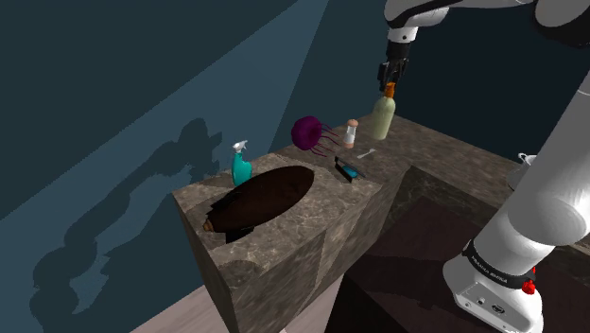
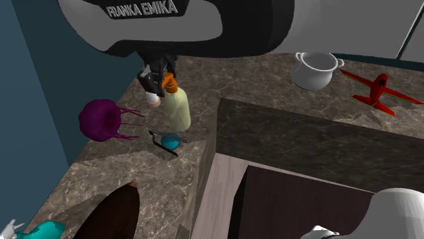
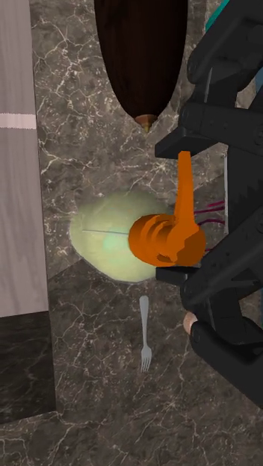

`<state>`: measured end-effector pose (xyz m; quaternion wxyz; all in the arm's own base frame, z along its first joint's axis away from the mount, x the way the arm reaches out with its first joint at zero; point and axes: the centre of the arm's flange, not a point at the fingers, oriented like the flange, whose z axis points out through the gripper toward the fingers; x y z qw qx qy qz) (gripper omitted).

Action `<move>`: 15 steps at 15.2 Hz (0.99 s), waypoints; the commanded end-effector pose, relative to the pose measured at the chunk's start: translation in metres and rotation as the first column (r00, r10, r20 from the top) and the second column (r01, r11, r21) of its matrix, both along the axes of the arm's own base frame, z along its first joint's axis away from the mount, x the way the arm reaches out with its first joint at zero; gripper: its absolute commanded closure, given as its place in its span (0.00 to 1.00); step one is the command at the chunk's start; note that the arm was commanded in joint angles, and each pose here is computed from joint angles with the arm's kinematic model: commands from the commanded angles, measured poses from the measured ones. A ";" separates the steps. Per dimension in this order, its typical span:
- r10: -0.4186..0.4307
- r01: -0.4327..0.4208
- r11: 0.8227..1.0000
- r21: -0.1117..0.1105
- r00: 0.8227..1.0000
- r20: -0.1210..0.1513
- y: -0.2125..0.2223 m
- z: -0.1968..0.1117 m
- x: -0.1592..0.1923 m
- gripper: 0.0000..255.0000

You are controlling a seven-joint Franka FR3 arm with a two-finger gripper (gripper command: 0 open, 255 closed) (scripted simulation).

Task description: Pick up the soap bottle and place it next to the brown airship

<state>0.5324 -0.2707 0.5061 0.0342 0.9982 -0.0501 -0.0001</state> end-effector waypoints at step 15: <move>-0.001 0.001 1.000 -0.001 1.000 0.001 0.211 -0.001 -0.009 1.00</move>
